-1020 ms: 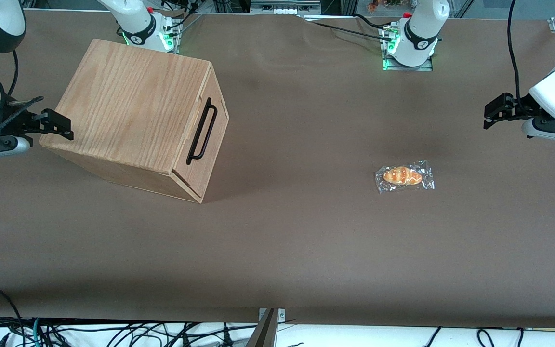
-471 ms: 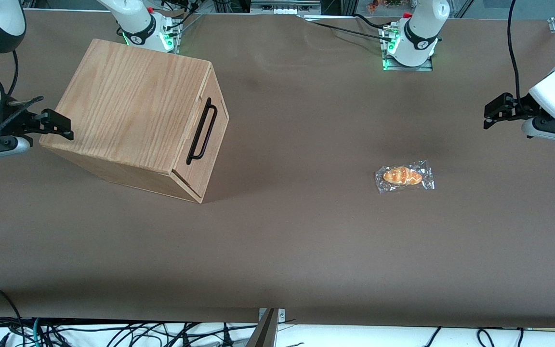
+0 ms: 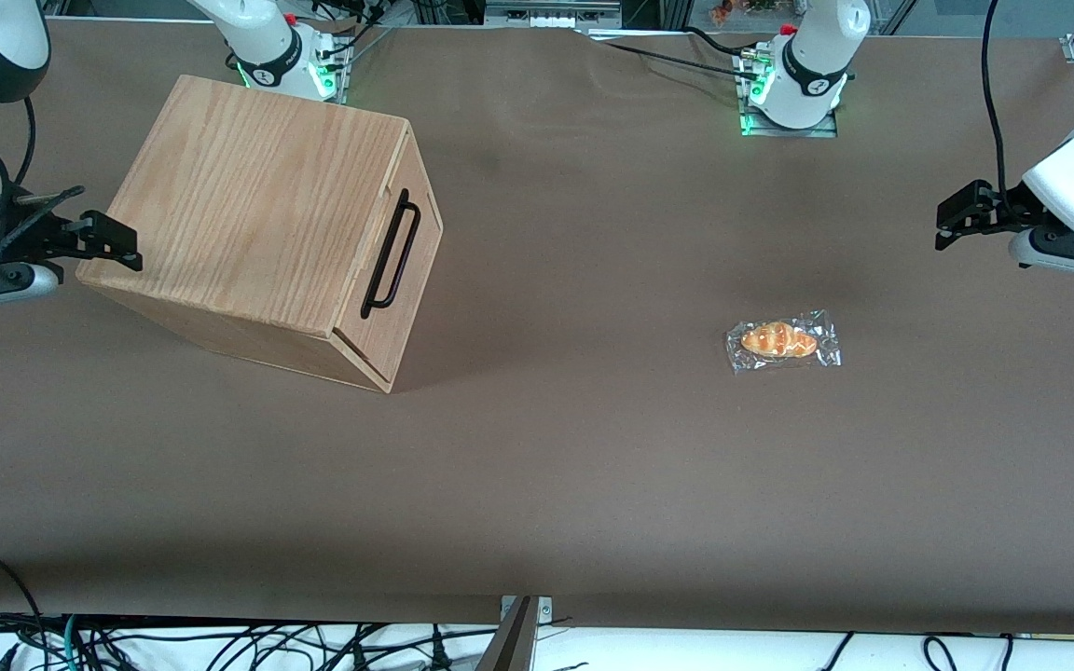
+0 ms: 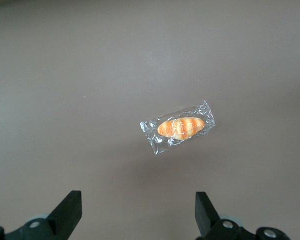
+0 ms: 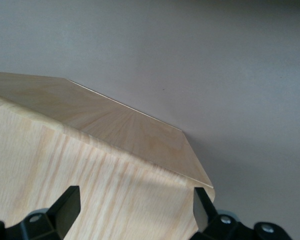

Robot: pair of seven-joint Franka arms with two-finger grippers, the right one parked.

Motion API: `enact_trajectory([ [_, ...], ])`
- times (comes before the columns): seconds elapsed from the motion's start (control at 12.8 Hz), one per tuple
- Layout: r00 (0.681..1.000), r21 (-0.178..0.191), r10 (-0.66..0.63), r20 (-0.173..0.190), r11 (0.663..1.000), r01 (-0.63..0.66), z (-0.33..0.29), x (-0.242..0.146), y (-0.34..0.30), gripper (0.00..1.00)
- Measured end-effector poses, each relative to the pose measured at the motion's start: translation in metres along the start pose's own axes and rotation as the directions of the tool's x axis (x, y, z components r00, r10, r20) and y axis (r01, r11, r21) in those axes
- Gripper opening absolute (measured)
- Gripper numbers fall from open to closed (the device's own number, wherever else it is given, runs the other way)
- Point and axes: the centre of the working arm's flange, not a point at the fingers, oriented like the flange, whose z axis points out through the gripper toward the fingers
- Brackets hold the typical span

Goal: Open top drawer with left arm

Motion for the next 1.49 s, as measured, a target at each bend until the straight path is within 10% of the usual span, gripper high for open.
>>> enact_trajectory([
  [1.02, 0.999, -0.023, -0.038, 0.021, 0.999, 0.039, 0.013, 0.005, -0.003, 1.00],
  [1.49, 0.976, -0.311, -0.136, 0.172, 0.932, 0.185, 0.080, 0.050, 0.110, 1.00],
])
